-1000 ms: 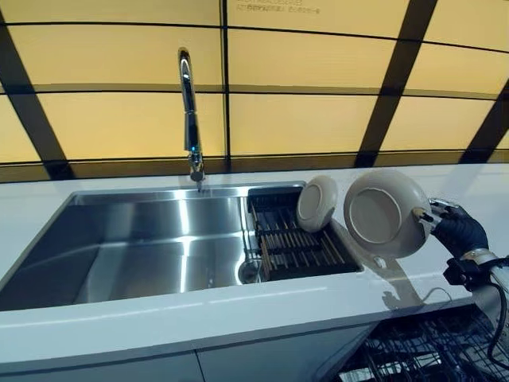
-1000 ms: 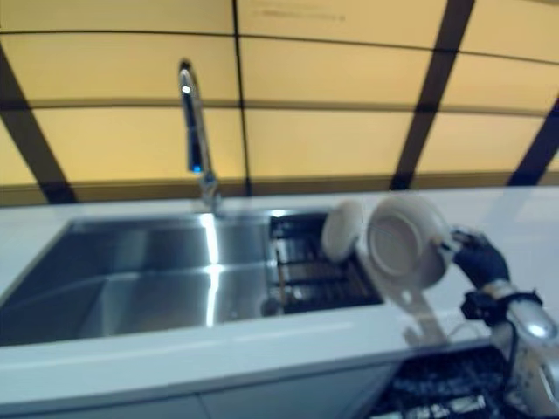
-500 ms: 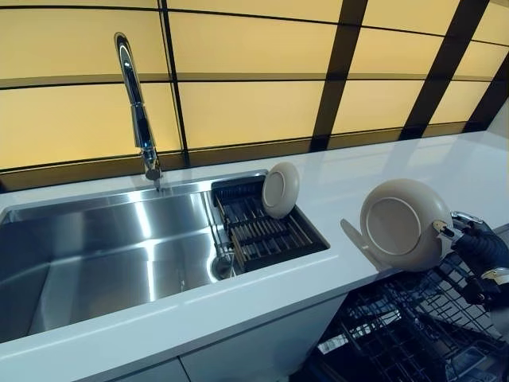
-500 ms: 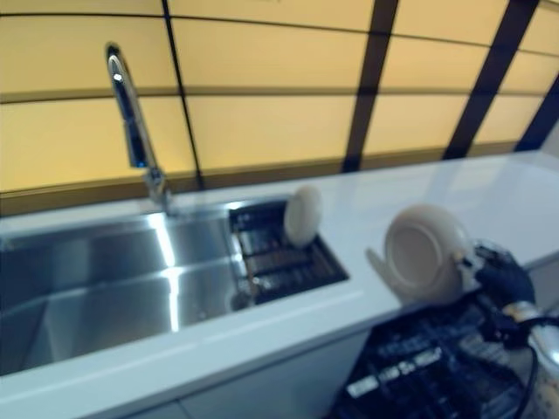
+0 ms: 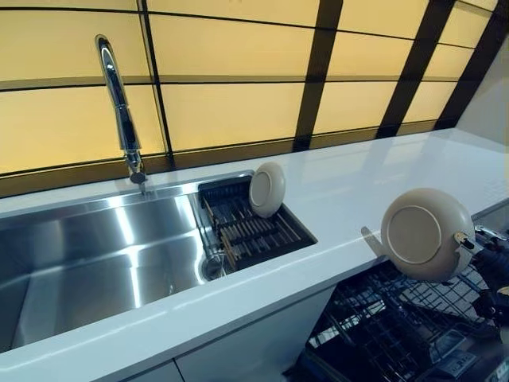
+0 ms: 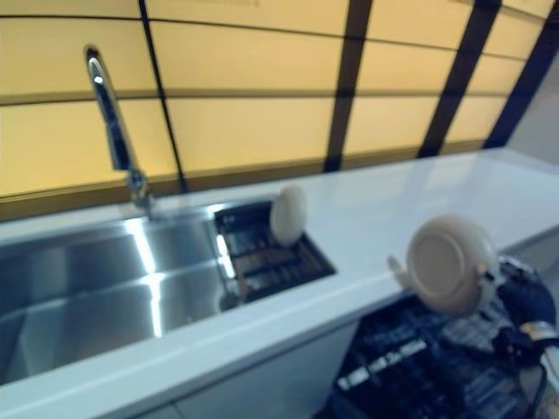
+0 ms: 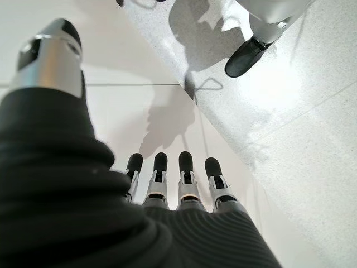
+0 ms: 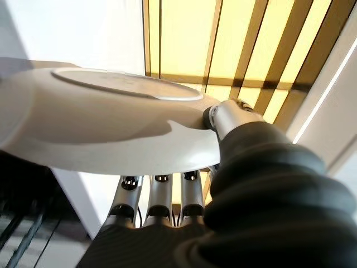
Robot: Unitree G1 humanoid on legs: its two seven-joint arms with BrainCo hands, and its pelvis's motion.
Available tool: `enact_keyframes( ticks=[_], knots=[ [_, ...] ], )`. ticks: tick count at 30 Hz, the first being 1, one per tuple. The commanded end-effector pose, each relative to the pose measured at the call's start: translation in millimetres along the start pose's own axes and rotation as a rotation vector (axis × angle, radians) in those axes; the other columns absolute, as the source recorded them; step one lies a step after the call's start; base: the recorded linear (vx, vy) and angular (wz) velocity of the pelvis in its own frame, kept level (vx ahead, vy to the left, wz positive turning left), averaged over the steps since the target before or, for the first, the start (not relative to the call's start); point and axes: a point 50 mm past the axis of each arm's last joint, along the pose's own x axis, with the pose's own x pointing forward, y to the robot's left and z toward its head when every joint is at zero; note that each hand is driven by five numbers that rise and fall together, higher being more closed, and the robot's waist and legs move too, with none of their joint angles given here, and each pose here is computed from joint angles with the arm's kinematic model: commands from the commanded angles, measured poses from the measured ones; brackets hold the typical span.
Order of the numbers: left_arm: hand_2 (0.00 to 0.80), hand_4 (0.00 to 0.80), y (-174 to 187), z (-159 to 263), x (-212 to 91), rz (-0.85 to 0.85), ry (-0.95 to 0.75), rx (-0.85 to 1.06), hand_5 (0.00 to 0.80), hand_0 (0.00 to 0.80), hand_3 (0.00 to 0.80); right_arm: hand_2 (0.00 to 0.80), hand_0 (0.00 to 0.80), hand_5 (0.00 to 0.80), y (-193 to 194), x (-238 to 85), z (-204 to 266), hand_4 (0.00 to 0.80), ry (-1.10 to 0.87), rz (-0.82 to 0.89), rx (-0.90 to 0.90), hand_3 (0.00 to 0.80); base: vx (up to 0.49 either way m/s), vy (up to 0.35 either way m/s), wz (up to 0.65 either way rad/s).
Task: Take plates into dishwasher
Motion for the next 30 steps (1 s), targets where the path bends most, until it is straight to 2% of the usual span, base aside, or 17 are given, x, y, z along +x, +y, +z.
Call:
enact_keyframes(
  ticks=[1,15,23,30],
  knots=[
    [0.000,0.000,28.7,7.2,0.9,0.094,-0.040,-0.053,0.000,0.000,0.000,0.800,0.800,0.800,-11.0,3.0,34.2,0.800,-0.200,-0.068,-0.003,0.800,-0.024,-0.014,-0.19],
    [0.000,0.000,34.2,2.0,-0.3,0.110,-0.022,-0.074,0.000,0.000,0.000,0.800,0.800,0.800,-44.4,-12.4,15.0,0.800,-0.177,-0.175,0.082,0.800,-0.006,-0.014,-0.06],
    [0.000,0.000,35.3,3.6,-0.1,0.112,-0.028,-0.064,0.000,0.000,0.000,0.800,0.800,0.800,-45.5,-18.1,-14.4,0.800,-0.038,-0.101,0.081,0.800,0.001,-0.022,-0.06],
    [0.000,0.000,34.7,7.7,0.5,0.109,-0.039,-0.039,0.000,0.000,0.000,0.800,0.800,0.800,-29.0,-22.1,-46.8,0.800,0.135,0.054,0.110,0.800,0.000,-0.019,0.00]
  ],
)
